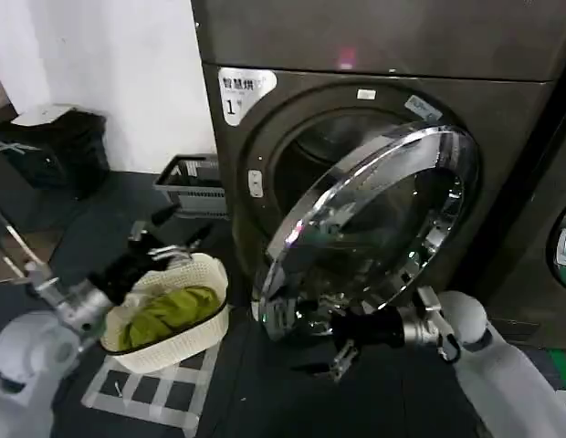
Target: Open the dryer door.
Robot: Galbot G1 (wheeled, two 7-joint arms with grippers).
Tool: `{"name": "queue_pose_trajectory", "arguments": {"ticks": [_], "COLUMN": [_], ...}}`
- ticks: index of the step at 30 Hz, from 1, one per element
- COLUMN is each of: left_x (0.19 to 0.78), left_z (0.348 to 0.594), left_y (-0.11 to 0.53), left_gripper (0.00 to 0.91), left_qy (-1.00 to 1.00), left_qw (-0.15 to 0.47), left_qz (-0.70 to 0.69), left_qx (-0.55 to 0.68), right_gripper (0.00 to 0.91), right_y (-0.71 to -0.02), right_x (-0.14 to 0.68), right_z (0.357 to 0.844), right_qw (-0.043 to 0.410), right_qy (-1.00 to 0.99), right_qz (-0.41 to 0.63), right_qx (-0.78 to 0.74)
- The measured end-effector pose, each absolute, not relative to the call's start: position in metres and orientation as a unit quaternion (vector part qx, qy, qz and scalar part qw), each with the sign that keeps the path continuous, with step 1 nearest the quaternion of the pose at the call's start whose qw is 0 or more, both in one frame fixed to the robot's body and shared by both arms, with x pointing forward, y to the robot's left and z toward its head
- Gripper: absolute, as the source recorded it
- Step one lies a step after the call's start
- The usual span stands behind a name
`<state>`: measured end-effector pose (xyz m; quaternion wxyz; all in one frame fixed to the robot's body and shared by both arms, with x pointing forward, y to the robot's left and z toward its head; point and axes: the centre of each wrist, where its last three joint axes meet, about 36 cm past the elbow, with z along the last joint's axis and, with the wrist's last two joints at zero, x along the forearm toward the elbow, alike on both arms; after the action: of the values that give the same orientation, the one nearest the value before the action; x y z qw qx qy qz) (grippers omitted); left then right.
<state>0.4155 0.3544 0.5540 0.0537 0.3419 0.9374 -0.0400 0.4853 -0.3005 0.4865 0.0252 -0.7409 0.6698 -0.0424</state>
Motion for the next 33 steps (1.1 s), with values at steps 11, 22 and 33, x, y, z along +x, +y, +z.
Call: {"name": "queue_pose_trajectory", "arguments": {"ticks": [11, 22, 33], "left_x": [0.461, 0.492, 0.496], "left_z": [0.542, 0.539, 0.540], "left_y": [0.322, 0.283, 0.249], "left_gripper": [0.907, 0.907, 0.907], "left_qy": [0.907, 0.871, 0.833], "left_qw": [0.016, 0.005, -0.010], "left_qz": [-0.044, -0.046, -0.040], "left_qx": [0.418, 0.490, 0.552], "right_gripper": [0.907, 0.907, 0.907], "right_y": [-0.350, -0.399, -0.473], "right_x": [0.450, 0.409, 0.362], "right_z": [0.485, 0.481, 0.493], "right_qw": [0.027, 0.032, 0.052], "right_qy": [0.708, 0.766, 0.864], "right_qz": [-0.050, -0.072, -0.093], "right_qx": [-0.704, -0.638, -0.493]}}
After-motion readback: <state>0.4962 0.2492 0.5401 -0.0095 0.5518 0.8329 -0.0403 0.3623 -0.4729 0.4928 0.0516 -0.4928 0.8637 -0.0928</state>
